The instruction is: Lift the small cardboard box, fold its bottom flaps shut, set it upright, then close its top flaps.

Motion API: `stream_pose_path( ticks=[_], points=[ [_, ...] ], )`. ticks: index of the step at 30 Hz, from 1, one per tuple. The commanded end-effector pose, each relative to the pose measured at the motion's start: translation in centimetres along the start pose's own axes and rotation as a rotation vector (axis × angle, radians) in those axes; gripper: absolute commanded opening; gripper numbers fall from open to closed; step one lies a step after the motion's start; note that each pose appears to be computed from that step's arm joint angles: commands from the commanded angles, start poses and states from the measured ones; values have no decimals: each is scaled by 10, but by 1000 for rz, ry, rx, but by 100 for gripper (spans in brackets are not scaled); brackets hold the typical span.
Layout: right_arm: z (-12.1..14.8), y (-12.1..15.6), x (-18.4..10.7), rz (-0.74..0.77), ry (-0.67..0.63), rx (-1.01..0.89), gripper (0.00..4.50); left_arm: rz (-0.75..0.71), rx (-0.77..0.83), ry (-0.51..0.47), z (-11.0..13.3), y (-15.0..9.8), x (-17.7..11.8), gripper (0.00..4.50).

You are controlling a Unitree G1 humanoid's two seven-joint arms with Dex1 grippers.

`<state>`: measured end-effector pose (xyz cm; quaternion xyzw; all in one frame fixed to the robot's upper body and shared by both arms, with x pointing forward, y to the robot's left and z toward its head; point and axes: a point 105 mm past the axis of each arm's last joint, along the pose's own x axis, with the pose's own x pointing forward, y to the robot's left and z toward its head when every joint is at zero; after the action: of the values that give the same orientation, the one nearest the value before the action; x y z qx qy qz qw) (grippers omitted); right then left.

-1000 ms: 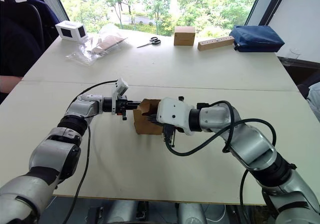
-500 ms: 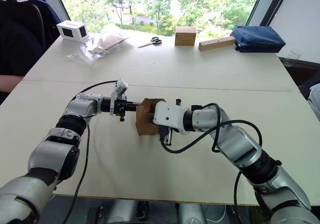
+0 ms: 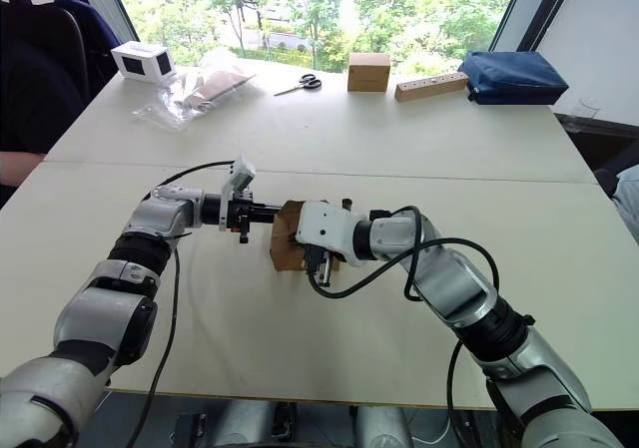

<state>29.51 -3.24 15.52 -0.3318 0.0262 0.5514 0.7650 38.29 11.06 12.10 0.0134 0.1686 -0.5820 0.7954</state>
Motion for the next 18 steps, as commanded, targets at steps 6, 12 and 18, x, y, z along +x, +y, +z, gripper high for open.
stream_pose_path(
  ticks=[6, 12, 18],
  points=[
    [8, -7, -7, -24, -43, 3, 0, 73, 51, -165, 43, -15, -54, 2],
    [5, -10, -6, -33, -37, -7, 0, -26, 68, -86, 32, -62, -56, 2],
    [5, -9, -1, -13, -45, -18, 0, -79, 40, -57, 18, -91, -45, 2]
  ],
)
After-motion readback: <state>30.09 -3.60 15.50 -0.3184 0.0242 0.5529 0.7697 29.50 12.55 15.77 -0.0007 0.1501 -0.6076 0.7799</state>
